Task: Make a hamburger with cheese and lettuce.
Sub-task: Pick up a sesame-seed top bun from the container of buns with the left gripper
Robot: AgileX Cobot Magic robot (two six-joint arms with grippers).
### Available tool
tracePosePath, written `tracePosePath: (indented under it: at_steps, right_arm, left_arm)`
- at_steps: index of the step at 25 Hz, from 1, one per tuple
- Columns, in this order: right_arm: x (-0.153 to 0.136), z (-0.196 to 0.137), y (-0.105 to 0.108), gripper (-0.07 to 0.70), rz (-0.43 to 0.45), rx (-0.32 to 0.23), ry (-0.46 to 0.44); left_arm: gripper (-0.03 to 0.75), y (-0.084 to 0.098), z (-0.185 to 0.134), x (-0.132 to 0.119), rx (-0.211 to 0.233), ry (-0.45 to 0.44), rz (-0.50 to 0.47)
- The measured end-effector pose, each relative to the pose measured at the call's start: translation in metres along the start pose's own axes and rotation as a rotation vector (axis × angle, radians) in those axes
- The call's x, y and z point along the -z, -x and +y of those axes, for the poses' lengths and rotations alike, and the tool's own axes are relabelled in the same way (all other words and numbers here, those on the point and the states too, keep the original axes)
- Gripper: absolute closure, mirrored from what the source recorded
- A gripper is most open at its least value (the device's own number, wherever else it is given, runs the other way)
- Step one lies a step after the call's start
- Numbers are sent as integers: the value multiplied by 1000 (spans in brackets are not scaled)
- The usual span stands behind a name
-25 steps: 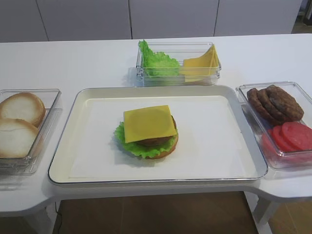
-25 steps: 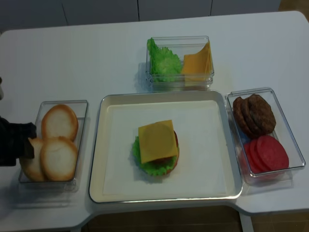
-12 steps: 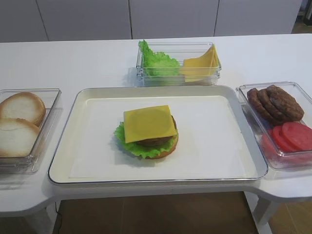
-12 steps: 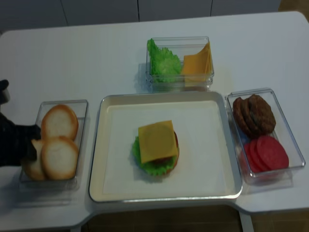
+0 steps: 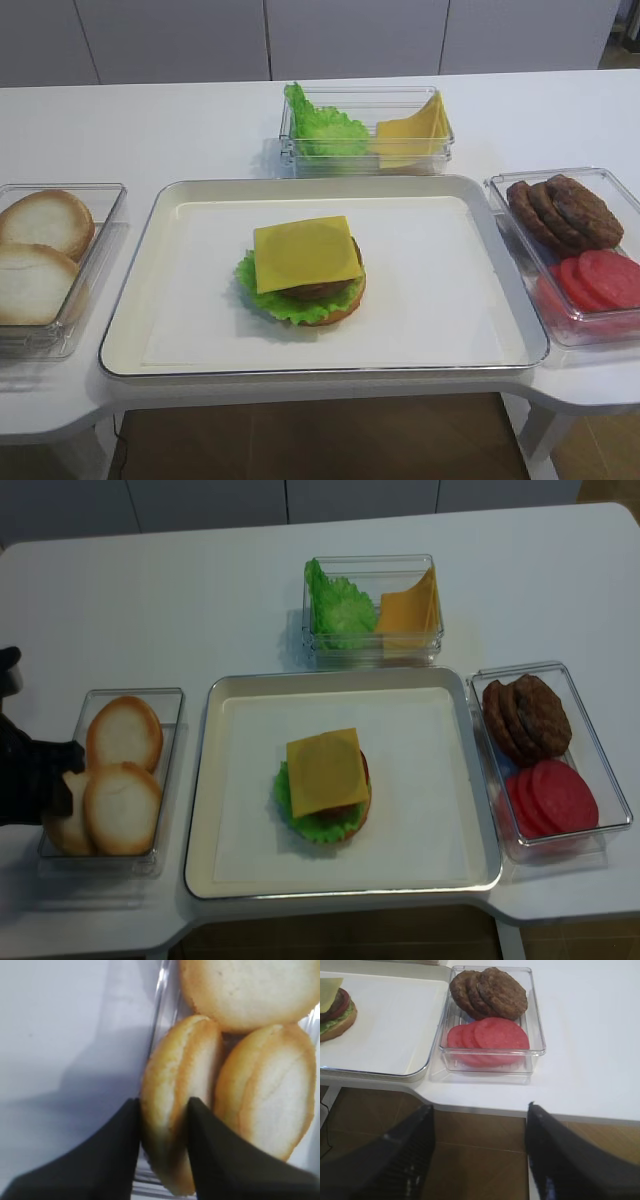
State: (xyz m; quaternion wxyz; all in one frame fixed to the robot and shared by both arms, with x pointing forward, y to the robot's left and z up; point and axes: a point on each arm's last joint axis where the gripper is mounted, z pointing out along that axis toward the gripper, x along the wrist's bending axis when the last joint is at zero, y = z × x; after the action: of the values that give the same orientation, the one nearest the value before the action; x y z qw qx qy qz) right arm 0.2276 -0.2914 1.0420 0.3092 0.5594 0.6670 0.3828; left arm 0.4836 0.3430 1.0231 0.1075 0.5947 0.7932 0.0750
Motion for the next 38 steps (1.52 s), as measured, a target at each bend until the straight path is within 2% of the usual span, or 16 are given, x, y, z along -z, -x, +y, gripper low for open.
tracePosePath:
  at_steps: [6,16,26,32,35,38]
  right_arm:
    - [0,0,0,186,0,0,0]
    - [0,0,0,186,0,2,0]
    - [0,0,0,186,0,2,0]
    - [0,0,0,186,0,2,0]
    - [0,0,0,186,0,2,0]
    - [0,0,0,186,0,2,0]
  left_arm:
    - [529,-1,0,0,-5,0,7]
    - [535,-2,-2,11,-22,42,24]
    - [538,-5,-12,38,-49,125,54]
    - [540,-11,-25,62,-63,184,122]
    - [540,-11,-34,75,-90,215,160]
    - [540,-4,-42,85,-133,241,159]
